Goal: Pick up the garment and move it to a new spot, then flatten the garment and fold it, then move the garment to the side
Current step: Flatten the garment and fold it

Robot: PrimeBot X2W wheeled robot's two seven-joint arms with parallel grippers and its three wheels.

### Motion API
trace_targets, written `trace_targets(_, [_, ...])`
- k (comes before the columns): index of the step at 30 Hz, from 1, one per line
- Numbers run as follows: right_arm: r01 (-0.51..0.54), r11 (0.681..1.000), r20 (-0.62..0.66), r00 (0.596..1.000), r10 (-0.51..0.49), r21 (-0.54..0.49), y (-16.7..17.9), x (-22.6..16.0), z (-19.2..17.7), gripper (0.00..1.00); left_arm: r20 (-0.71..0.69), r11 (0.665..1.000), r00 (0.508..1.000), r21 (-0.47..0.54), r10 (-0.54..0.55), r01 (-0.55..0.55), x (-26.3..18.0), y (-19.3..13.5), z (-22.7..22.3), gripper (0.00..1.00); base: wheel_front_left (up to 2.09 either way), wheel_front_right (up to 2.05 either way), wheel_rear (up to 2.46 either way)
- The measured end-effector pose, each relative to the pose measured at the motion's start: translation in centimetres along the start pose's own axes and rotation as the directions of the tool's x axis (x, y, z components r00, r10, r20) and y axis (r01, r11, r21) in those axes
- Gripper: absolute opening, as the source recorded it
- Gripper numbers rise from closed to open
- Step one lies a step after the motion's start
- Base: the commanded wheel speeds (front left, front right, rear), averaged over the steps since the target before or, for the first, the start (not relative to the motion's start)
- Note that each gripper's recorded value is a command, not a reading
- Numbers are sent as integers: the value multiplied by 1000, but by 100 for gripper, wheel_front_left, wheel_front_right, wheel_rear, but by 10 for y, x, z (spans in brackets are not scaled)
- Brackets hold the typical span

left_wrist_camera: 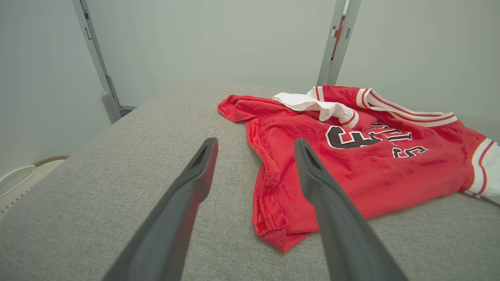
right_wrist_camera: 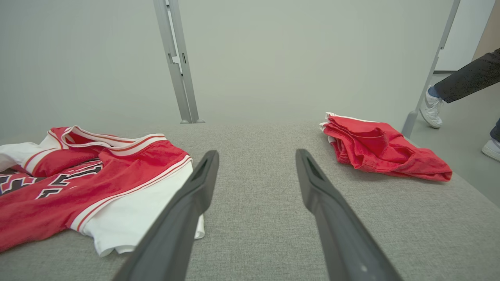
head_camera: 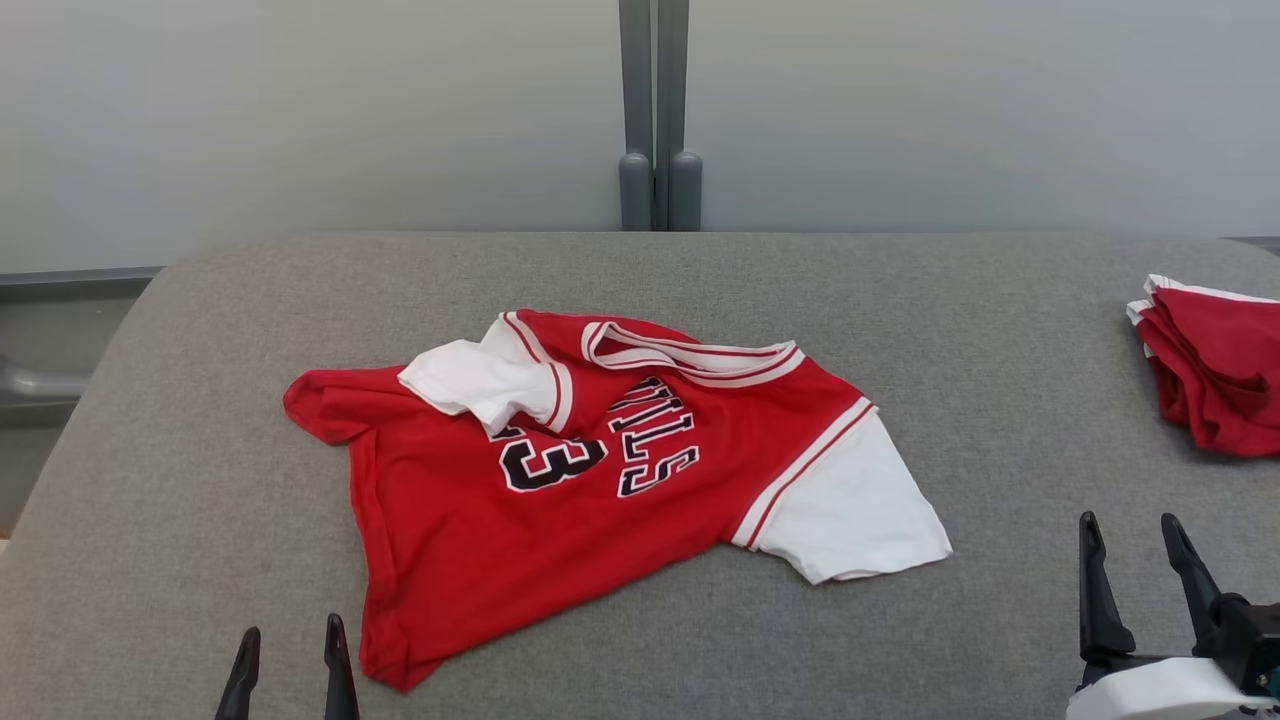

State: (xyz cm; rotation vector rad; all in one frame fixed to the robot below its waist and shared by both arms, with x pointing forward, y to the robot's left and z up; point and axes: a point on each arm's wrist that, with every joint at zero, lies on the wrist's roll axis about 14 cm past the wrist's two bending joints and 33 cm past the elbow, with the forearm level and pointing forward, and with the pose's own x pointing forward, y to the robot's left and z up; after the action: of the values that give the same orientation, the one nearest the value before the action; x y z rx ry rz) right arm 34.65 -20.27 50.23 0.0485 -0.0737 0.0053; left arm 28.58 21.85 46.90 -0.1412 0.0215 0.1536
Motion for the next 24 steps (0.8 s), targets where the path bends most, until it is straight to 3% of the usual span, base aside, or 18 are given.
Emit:
trace_targets(17, [-15, 1000, 5, 1000, 15, -22, 4, -2, 2, 100, 6, 1000, 1000, -7, -19, 19, 3, -3, 2, 100, 0, 0, 0])
trace_targets(24, [-63, 998, -28, 998, 63, 9, 22, 1, -9, 100, -14, 996, 996, -24, -91, 90, 6, -24, -5, 100, 0, 0, 0])
